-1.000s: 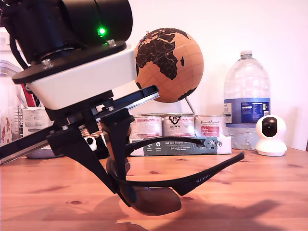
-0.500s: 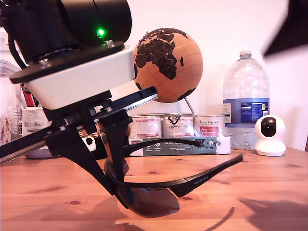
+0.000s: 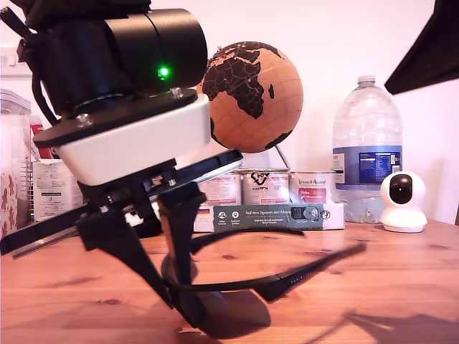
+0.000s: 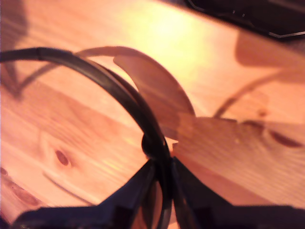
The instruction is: Pick up the sunglasses and open them, then place them back on the table
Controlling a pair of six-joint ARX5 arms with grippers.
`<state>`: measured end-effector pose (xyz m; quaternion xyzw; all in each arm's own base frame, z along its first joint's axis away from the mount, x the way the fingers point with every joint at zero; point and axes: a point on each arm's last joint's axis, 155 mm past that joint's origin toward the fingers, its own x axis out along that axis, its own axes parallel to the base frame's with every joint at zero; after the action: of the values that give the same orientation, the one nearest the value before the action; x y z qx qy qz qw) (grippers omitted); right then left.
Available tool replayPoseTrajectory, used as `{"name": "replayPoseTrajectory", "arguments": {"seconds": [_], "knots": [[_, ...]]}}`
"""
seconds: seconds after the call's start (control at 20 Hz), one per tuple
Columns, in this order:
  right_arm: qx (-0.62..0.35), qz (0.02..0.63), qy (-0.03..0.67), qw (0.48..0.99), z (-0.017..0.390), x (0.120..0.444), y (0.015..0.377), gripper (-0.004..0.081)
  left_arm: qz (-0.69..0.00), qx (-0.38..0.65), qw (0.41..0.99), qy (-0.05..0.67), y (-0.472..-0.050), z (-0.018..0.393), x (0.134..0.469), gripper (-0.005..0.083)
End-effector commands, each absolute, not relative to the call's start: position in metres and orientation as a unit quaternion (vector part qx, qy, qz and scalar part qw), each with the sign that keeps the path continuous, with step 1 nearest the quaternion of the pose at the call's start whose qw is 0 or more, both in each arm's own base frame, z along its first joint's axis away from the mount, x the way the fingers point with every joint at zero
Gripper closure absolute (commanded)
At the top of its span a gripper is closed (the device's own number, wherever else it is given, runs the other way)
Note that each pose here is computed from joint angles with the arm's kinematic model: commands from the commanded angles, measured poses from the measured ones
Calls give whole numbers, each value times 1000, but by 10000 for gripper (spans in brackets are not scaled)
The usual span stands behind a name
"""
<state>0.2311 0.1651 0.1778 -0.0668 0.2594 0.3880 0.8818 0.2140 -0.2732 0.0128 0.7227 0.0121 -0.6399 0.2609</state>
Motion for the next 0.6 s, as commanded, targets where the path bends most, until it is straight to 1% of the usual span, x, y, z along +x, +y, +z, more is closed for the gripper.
{"name": "replayPoseTrajectory", "arguments": {"seconds": [0.0, 0.05, 0.25, 0.35, 0.55], "knots": [[-68, 396, 256, 879, 180, 229, 170, 780, -651, 718, 246, 35, -263, -5, 208, 498], [-69, 398, 256, 878, 180, 229, 171, 780, -647, 721, 244, 38, -262, -5, 210, 481], [-70, 406, 255, 875, 180, 226, 174, 780, -640, 726, 248, 35, -267, 3, 217, 491], [-70, 406, 256, 875, 180, 226, 175, 781, -638, 727, 250, 31, -273, 14, 221, 585], [-70, 406, 256, 875, 180, 226, 175, 781, -632, 730, 259, 25, -284, 37, 232, 684]]}}
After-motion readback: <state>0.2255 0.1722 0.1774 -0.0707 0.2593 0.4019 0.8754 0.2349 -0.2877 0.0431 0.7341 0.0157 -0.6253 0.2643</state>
